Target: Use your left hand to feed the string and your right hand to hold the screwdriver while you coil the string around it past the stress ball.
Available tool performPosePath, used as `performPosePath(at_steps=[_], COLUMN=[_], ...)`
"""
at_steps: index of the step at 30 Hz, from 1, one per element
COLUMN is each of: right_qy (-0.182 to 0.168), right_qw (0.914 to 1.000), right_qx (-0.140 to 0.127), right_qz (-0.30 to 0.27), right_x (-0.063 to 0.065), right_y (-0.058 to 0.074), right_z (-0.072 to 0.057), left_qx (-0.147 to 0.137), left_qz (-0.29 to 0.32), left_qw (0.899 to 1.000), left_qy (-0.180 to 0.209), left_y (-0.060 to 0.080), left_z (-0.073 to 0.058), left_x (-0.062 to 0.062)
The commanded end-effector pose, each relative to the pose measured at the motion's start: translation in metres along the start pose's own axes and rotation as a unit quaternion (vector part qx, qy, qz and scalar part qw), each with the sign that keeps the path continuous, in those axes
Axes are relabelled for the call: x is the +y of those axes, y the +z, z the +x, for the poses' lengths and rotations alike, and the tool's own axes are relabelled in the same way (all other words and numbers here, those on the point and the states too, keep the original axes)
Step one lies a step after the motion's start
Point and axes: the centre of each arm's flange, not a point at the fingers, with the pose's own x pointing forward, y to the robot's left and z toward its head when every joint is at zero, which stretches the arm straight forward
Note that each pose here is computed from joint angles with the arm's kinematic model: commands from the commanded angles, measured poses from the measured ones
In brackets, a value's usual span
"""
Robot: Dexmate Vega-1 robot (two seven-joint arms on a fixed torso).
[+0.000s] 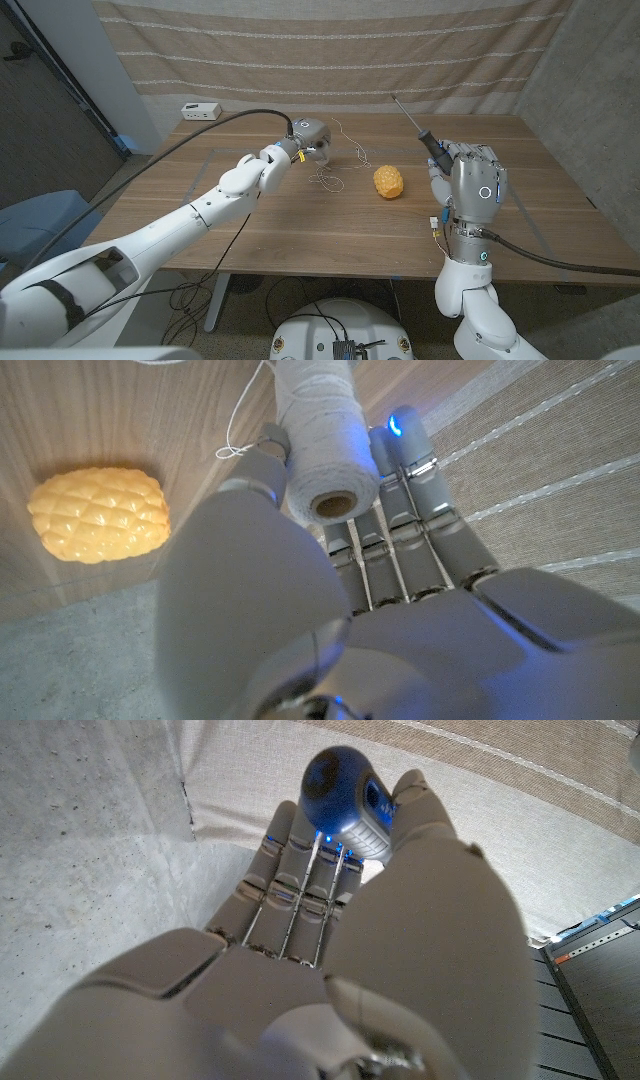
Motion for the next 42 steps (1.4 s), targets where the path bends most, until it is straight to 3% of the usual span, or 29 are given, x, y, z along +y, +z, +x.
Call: performPosePath(at_steps=[1,5,8,13,17,31,42], right_qy=[0.017,0.028,0.040,0.056,0.066,0.088,0.095], right_qw=[0.9996,0.9991,0.9984,0.9970,0.9961,0.9915,0.9869], right_qx=[-0.014,-0.017,-0.019,-0.025,-0.029,-0.060,-0.088], right_qz=[0.016,0.026,0.036,0.046,0.052,0.075,0.095], right_x=[0.014,0.021,0.028,0.034,0.039,0.045,0.052], right_y=[0.003,0.004,0.006,0.011,0.015,0.036,0.055], right_z=[0.008,0.012,0.014,0.017,0.018,0.021,0.024], left_qx=[0.032,0.047,0.059,0.044,0.034,0.008,-0.027], left_qz=[-0.066,-0.100,-0.148,-0.198,-0.234,-0.338,-0.468], left_qw=[0.990,0.979,0.960,0.935,0.919,0.880,0.833], left_qy=[0.121,0.172,0.228,0.291,0.317,0.334,0.293], left_y=[-0.026,-0.037,-0.049,-0.061,-0.069,-0.084,-0.102], left_z=[-0.029,-0.039,-0.048,-0.056,-0.058,-0.052,-0.043], left_x=[0.020,0.023,0.023,0.022,0.021,0.030,0.029])
